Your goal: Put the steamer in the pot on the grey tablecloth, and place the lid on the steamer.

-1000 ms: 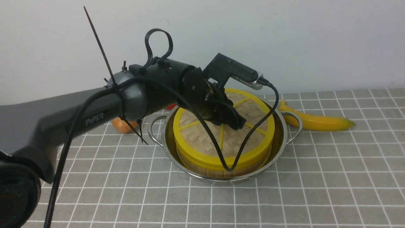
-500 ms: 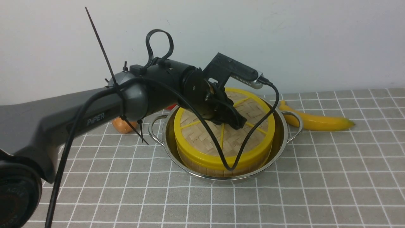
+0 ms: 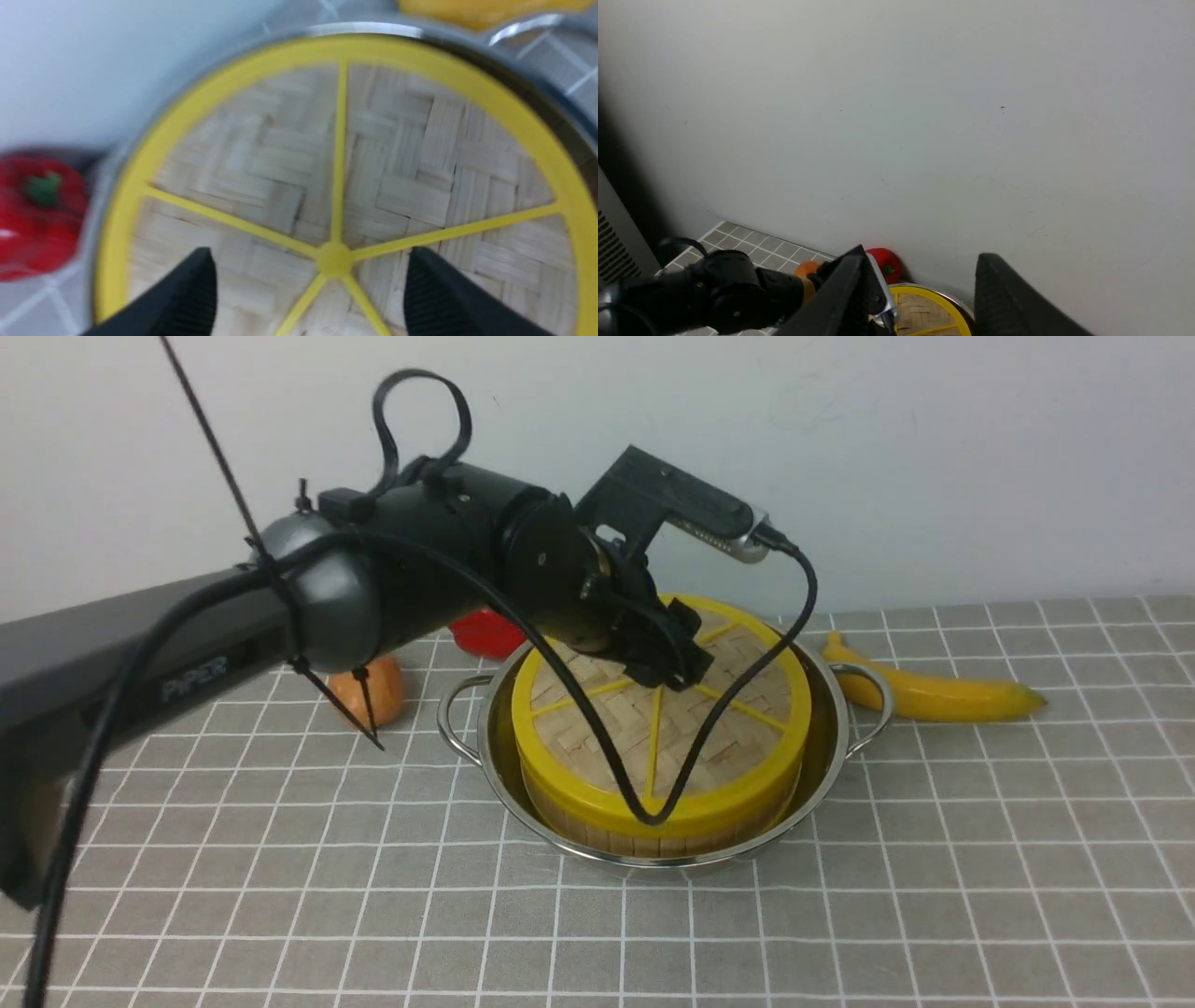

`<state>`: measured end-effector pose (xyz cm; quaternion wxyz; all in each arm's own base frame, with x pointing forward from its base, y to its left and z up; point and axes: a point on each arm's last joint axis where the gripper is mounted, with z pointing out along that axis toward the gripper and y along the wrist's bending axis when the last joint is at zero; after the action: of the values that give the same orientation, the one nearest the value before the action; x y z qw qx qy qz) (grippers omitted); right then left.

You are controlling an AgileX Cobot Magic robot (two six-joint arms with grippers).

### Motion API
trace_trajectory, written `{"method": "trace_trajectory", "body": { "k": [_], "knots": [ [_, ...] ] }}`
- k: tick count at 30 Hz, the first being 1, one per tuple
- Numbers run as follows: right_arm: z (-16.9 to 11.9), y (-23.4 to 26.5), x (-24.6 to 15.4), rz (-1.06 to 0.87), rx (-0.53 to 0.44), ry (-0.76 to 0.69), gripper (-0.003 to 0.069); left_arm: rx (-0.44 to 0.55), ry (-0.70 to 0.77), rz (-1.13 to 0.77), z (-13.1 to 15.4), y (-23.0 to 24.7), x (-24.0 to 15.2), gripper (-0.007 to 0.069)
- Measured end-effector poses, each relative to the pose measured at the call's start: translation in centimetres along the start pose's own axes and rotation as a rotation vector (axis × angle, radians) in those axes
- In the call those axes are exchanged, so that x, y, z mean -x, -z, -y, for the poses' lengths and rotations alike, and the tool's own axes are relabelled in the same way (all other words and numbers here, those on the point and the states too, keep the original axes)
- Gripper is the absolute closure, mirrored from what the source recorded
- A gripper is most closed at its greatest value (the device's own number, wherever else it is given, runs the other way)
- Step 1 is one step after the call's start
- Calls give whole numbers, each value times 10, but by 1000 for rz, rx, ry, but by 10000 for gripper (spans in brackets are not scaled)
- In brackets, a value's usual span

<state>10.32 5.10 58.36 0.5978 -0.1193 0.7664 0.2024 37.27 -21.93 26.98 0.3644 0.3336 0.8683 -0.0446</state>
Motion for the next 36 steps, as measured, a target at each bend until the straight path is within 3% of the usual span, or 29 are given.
{"method": "trace_trajectory", "body": {
  "k": [4,7,10,12,14,16,17,21,25,28,36],
  "knots": [
    [0,4,-2,4,0,46,333,44,-38,39,-7,42,11,107],
    [2,11,-11,-5,-14,78,354,81,-51,47,-12,83,15,154],
    [7,23,-32,-31,-54,106,401,109,-32,35,-16,127,12,281],
    [14,32,-59,-75,-91,117,447,120,-7,4,-18,158,6,410],
    [17,39,-74,-88,-111,118,471,123,11,-12,-18,171,2,473],
    [28,41,-120,-149,-160,110,519,130,44,-45,-18,208,-9,610],
    [32,41,-136,-150,-175,105,535,132,51,-49,-18,218,-12,628],
    [41,41,-182,-127,-200,85,575,142,68,-28,-17,255,-24,648],
    [51,37,-243,-112,-207,66,629,152,75,51,-12,295,-53,648],
    [55,36,-266,-129,-211,66,655,155,70,93,-6,304,-80,648],
    [58,30,-281,-157,-217,63,671,89,144,165,20,289,-171,648]
  ]
}}
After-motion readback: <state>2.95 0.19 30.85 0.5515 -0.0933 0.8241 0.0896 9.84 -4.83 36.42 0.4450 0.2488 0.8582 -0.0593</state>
